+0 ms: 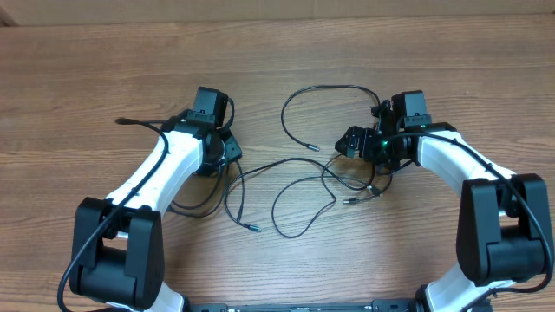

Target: Untangle cables

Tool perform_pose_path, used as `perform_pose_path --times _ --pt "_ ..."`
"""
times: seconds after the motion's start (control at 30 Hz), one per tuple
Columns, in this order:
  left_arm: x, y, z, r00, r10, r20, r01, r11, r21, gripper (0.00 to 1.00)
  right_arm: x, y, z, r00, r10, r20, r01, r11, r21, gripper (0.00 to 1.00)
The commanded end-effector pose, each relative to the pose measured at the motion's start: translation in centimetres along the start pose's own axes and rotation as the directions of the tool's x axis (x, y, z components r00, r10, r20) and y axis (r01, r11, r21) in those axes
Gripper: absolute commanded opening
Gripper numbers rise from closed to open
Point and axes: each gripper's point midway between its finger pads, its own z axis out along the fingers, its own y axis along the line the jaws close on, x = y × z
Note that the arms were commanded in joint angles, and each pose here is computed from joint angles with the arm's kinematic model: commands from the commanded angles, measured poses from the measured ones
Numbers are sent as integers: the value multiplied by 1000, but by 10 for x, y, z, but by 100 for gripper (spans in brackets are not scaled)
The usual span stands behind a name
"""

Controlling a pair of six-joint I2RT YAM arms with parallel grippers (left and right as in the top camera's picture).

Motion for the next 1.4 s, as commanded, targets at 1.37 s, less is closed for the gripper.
perform_pose_path --times 1.37 --pt "16 -4 46 975 -212 -58 208 976 -69 41 1 -5 2 1000 5 -3 -5 1000 27 100"
